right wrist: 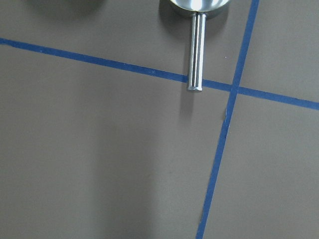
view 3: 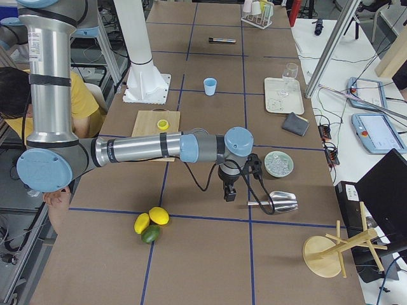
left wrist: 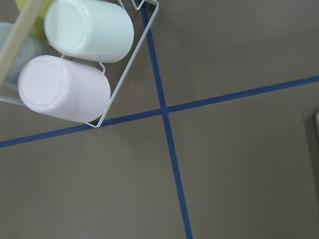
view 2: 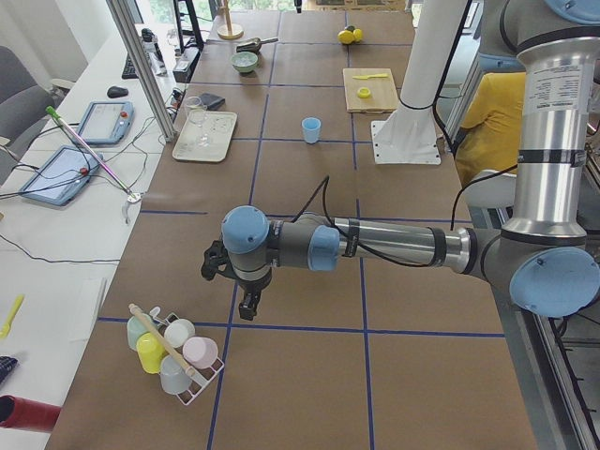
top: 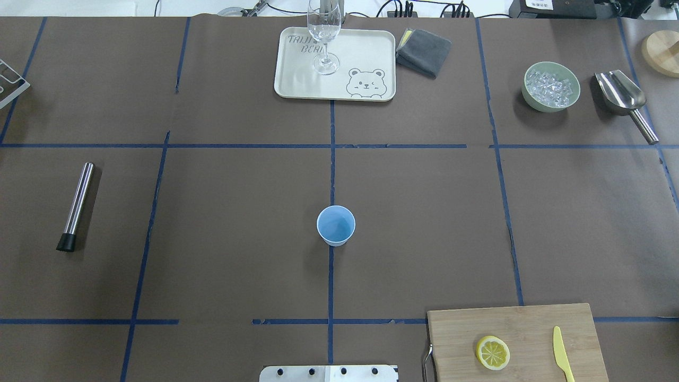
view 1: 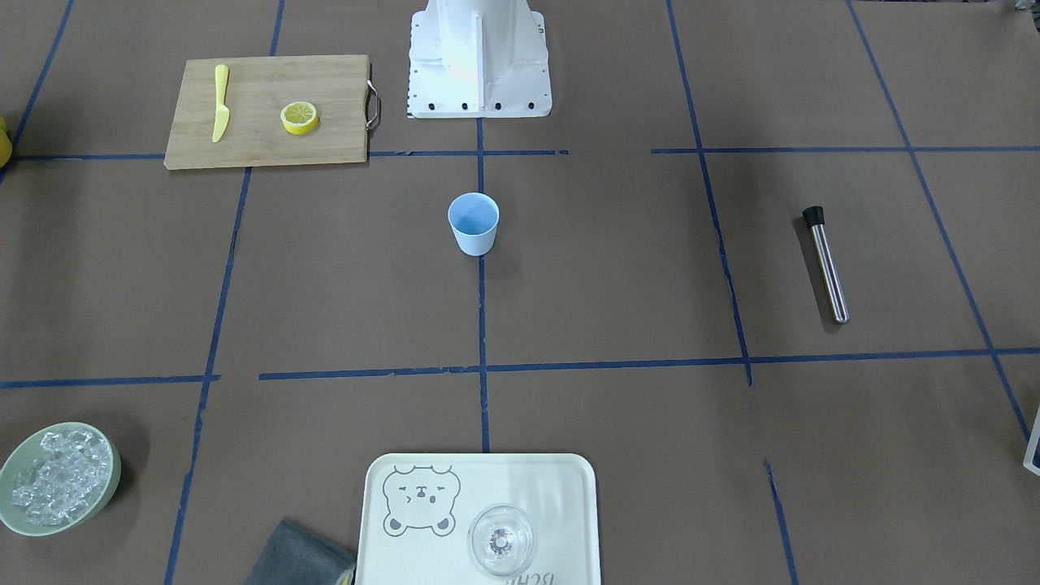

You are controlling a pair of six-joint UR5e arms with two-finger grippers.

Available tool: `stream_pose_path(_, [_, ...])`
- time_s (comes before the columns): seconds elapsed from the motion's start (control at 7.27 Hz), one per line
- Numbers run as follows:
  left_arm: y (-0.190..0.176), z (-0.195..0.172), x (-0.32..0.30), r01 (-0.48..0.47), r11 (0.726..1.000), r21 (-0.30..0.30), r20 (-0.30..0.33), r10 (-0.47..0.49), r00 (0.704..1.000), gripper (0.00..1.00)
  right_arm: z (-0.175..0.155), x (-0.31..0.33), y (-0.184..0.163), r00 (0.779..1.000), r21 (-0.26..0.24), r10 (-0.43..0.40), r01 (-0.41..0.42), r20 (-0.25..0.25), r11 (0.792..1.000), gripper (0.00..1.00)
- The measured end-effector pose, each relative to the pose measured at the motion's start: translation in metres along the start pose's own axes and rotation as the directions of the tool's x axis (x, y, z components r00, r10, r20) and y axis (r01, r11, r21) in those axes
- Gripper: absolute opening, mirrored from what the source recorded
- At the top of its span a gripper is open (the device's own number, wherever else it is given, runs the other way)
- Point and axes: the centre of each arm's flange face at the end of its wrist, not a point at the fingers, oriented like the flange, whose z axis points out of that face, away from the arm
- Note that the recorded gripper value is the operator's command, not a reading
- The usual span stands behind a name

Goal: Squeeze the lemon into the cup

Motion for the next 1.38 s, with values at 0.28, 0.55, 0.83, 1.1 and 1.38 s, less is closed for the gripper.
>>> stream_pose_path(0.28, [0.002,0.004,-0.004,0.014,1.000,-0.007,-0.014,-0.014,1.000,1.00,0.003,0.001,0.005,1.000,-0.006,0.003,-0.003,0.010,1.000,1.00])
stream_pose_path(0.55, [0.004,0.006,-0.005,0.016,1.000,-0.008,-0.015,-0.016,1.000,1.00,0.005,-0.004,0.007,0.999,-0.004,0.002,-0.002,0.052,1.000,1.00])
stream_pose_path(0.83, [0.003,0.005,-0.004,0.015,1.000,-0.007,-0.018,-0.015,1.000,1.00,0.005,-0.037,0.001,0.991,-0.003,-0.008,0.009,0.136,1.000,1.00])
stream_pose_path(1.1, [0.003,0.005,-0.003,0.008,1.000,-0.001,-0.021,-0.008,1.000,1.00,0.003,-0.114,-0.005,0.991,-0.027,0.023,-0.019,0.133,0.999,1.00])
stream_pose_path(1.38, [0.002,0.004,-0.002,-0.004,1.000,0.008,-0.021,0.004,1.000,1.00,0.002,-0.224,0.004,0.994,-0.026,0.084,-0.082,0.064,0.996,1.00])
